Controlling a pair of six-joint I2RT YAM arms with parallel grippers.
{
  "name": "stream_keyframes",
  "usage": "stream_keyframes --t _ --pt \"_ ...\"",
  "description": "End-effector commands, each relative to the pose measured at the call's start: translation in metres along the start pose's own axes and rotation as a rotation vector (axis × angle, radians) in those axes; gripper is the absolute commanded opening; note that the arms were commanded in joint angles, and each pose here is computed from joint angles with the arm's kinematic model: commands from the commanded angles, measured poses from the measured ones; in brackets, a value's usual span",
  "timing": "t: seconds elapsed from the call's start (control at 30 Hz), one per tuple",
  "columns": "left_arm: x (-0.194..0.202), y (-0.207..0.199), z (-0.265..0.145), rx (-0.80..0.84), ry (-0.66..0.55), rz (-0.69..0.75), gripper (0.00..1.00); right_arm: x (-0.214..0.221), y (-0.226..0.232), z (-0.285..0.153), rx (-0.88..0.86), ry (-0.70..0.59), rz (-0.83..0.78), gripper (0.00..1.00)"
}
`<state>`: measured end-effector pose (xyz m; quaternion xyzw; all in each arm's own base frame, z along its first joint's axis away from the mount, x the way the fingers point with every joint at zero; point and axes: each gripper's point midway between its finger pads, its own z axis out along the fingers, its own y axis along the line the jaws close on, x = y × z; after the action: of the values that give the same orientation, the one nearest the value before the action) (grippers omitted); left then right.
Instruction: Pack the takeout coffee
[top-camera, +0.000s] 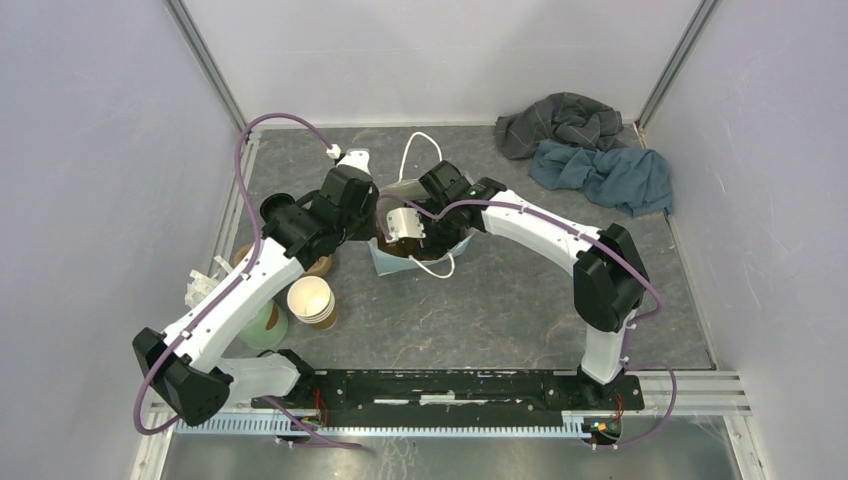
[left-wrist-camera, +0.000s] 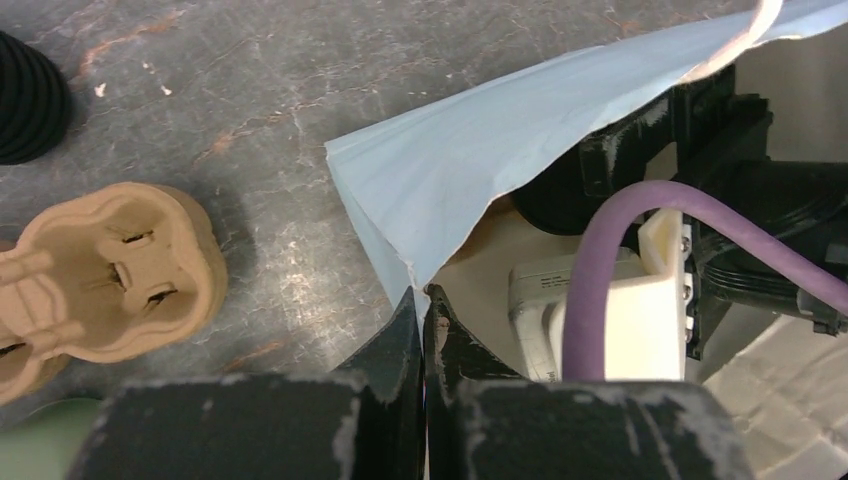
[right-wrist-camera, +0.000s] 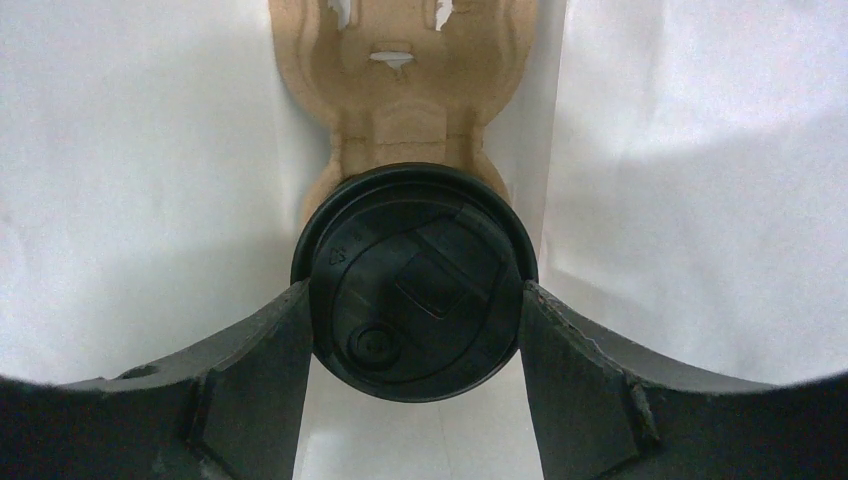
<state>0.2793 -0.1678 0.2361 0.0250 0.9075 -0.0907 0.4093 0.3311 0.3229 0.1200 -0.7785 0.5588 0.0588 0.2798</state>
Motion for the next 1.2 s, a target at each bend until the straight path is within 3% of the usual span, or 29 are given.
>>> stream_keyframes --t 0.0,0.5,0.73,1.1,1.13,1.17 --pt "-0.013 0.01 0.0 -0.059 -0.024 -0.035 0.02 0.054 0.037 0.033 -0.121 0.177 0.086 0.0" --pt "-0.021 0.017 0.02 -0.107 0.015 -0.016 0.02 0.087 0.05 0.064 -0.168 0.253 0.14 0.0" --pt "-0.025 0.016 0.025 -0.113 0.021 0.001 0.02 0.073 0.043 0.059 -0.169 0.184 0.173 0.02" --pt "-0.013 0.019 0.027 -0.112 0.055 -0.013 0.02 0.008 -0.008 0.004 -0.026 -0.018 0.241 0.5" --pt "-0.012 0.019 0.028 -0.111 0.062 -0.013 0.02 0.004 -0.01 0.0 -0.018 -0.028 0.249 0.61" --pt "-0.011 0.018 0.028 -0.107 0.068 -0.015 0.02 0.0 -0.013 -0.005 -0.007 -0.04 0.255 0.95"
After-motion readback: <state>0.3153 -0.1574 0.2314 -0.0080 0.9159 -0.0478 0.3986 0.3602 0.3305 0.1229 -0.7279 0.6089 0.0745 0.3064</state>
